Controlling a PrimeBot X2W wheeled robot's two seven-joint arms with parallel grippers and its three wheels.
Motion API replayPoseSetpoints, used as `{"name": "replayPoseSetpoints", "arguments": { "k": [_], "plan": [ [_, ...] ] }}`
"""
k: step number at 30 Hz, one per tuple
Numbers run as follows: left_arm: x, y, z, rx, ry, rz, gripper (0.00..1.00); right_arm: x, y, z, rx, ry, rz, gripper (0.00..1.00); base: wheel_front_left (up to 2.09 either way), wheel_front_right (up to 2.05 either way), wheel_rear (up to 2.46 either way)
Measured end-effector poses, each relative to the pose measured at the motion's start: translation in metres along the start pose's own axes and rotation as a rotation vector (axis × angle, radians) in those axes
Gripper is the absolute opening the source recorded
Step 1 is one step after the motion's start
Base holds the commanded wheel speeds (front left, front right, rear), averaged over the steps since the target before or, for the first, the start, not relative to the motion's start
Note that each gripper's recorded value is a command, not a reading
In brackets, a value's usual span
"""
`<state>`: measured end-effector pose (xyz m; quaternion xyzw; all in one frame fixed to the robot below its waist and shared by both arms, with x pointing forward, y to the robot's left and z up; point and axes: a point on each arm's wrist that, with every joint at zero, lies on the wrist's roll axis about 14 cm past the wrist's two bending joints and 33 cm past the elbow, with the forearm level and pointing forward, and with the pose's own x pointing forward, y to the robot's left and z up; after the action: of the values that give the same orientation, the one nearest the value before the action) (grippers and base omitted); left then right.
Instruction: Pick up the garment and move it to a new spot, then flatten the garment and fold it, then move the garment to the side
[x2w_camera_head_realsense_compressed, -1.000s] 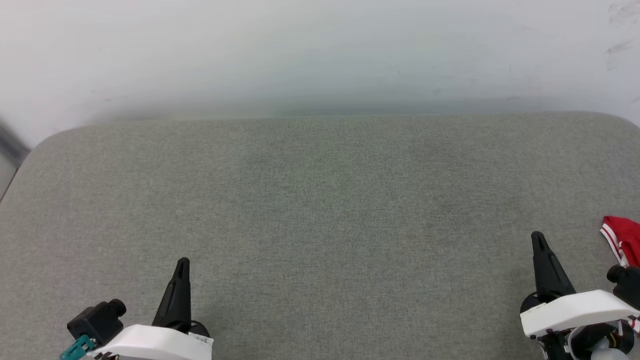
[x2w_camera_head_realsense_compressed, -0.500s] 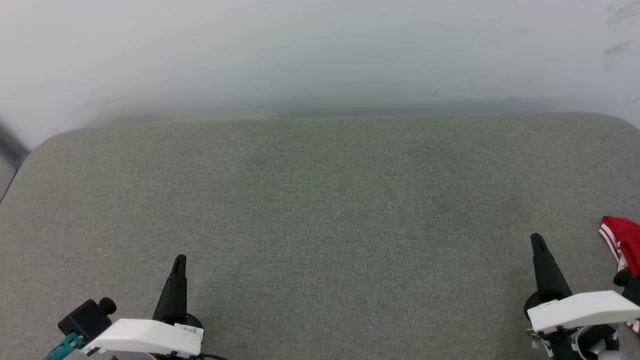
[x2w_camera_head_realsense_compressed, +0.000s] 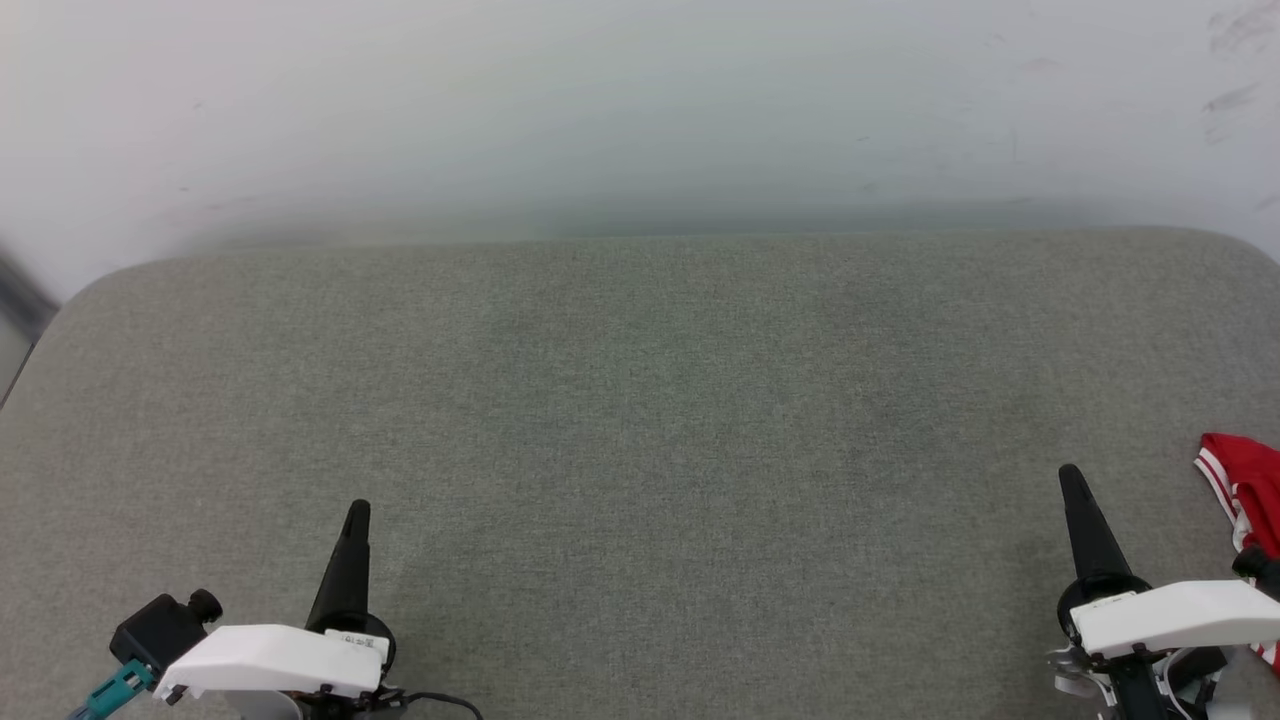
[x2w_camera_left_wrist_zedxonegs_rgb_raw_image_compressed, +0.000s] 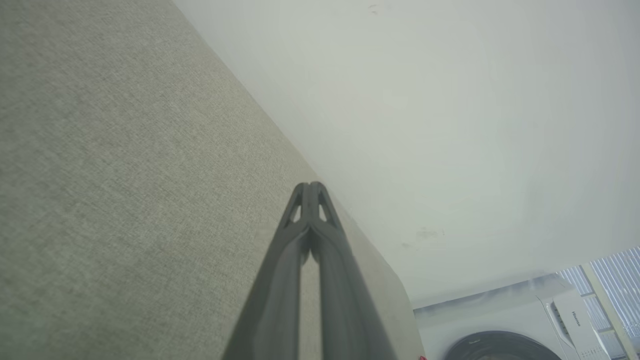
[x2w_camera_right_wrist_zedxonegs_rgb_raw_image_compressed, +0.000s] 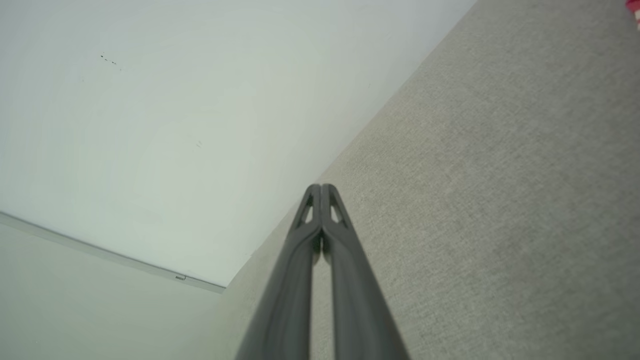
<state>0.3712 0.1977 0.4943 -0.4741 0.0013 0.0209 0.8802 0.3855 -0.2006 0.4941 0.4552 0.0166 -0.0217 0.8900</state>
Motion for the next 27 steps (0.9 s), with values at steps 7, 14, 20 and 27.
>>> {"name": "replayPoseSetpoints", "arguments": {
  "k": [7,14,20,27],
  "plan": [
    [0.0022,0.0016,0.0009,-0.095,0.006,0.009,0.0,0.0006,0.0006,0.0003,0.104,0.003,0.001,0.0,0.0,0.0,0.0],
    [0.0048,0.0003,0.0018,-0.164,0.008,0.007,0.0,0.0007,0.0008,0.0008,0.178,0.002,0.003,0.0,0.0,0.0,0.0],
    [0.0058,0.0007,0.0018,-0.221,0.013,0.01,0.0,0.0004,0.0009,0.0007,0.238,0.006,0.004,0.0,0.0,0.0,0.0],
    [0.0072,0.0003,0.0019,-0.283,0.018,0.009,0.0,0.0002,0.0012,0.0009,0.305,0.008,0.007,0.0,0.0,0.0,0.0]
  ]
}}
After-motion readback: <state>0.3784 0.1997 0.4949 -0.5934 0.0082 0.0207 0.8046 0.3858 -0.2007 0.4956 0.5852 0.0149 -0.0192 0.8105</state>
